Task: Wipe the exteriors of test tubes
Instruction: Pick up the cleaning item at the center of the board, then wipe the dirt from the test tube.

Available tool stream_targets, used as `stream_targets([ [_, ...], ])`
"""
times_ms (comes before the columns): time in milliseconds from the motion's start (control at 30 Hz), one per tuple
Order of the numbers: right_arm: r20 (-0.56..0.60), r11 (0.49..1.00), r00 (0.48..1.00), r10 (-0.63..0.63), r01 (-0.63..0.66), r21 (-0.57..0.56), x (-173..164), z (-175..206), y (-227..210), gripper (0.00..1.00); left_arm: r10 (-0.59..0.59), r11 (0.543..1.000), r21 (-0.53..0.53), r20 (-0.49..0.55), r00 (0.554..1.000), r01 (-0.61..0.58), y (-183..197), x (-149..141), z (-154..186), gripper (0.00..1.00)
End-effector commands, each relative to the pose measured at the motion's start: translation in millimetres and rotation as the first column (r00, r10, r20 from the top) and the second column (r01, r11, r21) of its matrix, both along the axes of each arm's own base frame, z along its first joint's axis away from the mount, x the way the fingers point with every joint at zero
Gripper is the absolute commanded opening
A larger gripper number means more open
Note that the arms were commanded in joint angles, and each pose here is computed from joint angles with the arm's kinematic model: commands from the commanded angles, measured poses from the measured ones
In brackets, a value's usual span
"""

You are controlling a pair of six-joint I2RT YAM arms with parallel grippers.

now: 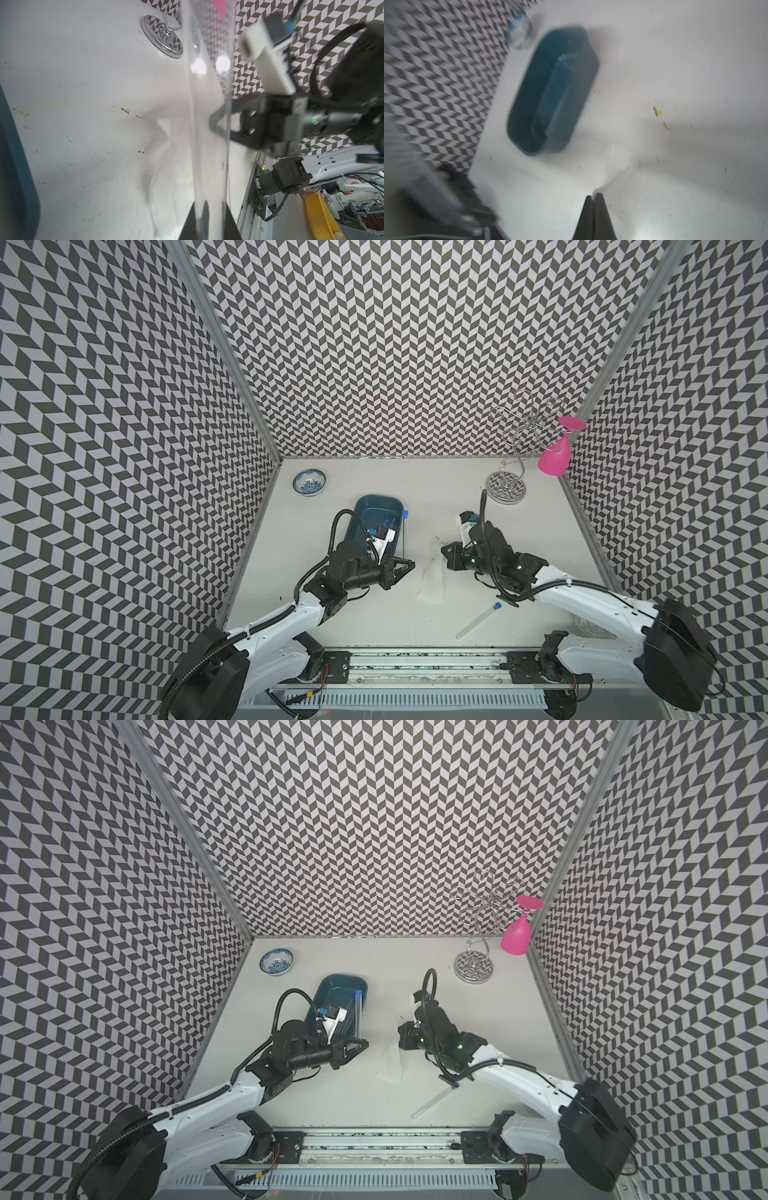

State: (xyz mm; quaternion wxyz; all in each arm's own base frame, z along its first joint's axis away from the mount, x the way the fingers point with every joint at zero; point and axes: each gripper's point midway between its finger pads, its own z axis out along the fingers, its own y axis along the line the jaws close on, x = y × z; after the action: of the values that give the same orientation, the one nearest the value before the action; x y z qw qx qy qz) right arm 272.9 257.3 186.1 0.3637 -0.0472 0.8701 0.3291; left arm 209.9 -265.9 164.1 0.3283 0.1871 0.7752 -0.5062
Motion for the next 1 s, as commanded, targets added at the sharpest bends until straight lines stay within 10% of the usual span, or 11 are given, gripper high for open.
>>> stream_targets([
  [0,0.171,0.996,0.985,-0.008,-0.007,0.087,8,72,-2,0.0,-0.046,0.999,-0.007,0.023,0.999,0.046,-13,2,14,0.1],
  [333,0.323,0.93,0.934,0.154,-0.247,0.272,-18,162,27,0.0,-0.167,0.986,-0.027,0.017,0.986,0.167,-57,-7,18,0.1],
  [967,0.195,0.942,0.956,0.218,-0.258,0.213,9,110,68,0.0,-0.252,0.968,0.0,0.002,0.968,0.252,-76,-32,2,0.11],
])
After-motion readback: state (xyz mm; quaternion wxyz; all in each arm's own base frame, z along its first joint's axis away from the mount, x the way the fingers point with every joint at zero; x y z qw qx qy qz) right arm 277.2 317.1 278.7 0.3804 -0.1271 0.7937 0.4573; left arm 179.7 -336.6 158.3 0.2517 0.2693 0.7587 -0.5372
